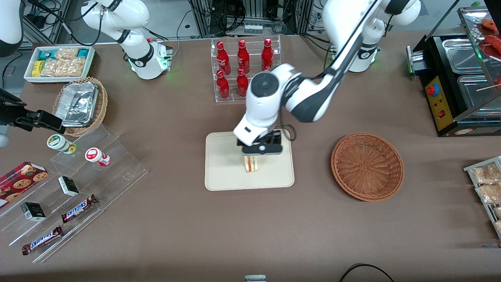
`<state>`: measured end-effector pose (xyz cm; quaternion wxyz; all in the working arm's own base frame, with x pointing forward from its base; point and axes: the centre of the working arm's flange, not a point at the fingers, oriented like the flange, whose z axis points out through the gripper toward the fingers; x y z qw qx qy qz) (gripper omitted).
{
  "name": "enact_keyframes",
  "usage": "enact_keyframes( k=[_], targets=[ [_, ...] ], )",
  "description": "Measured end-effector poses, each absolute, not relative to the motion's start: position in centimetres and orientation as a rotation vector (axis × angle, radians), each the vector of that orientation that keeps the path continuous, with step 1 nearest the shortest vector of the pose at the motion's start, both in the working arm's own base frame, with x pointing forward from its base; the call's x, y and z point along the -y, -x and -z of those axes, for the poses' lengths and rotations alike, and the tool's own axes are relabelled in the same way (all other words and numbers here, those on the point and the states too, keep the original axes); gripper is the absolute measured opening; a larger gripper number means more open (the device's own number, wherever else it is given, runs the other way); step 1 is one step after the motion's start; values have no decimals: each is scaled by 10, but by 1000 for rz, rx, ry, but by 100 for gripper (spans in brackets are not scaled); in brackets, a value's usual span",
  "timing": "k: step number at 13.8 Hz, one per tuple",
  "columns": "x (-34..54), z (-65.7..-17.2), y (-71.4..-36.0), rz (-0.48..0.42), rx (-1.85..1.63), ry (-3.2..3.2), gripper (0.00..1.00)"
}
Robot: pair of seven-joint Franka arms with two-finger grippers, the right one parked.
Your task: Place sandwich from basket to tray
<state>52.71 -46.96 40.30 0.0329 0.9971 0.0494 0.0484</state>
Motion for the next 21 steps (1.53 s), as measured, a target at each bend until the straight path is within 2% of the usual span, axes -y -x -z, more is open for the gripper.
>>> enact_keyframes(
  k=[3, 6, 12, 21],
  targets=[
    [407, -466, -545, -138, -300, -3103, 100],
    [349, -509, -556, -127, -399, -3126, 100],
    [222, -554, -577, 12, -317, -3176, 100],
    [84, -600, -569, 91, -76, -3149, 100]
  ],
)
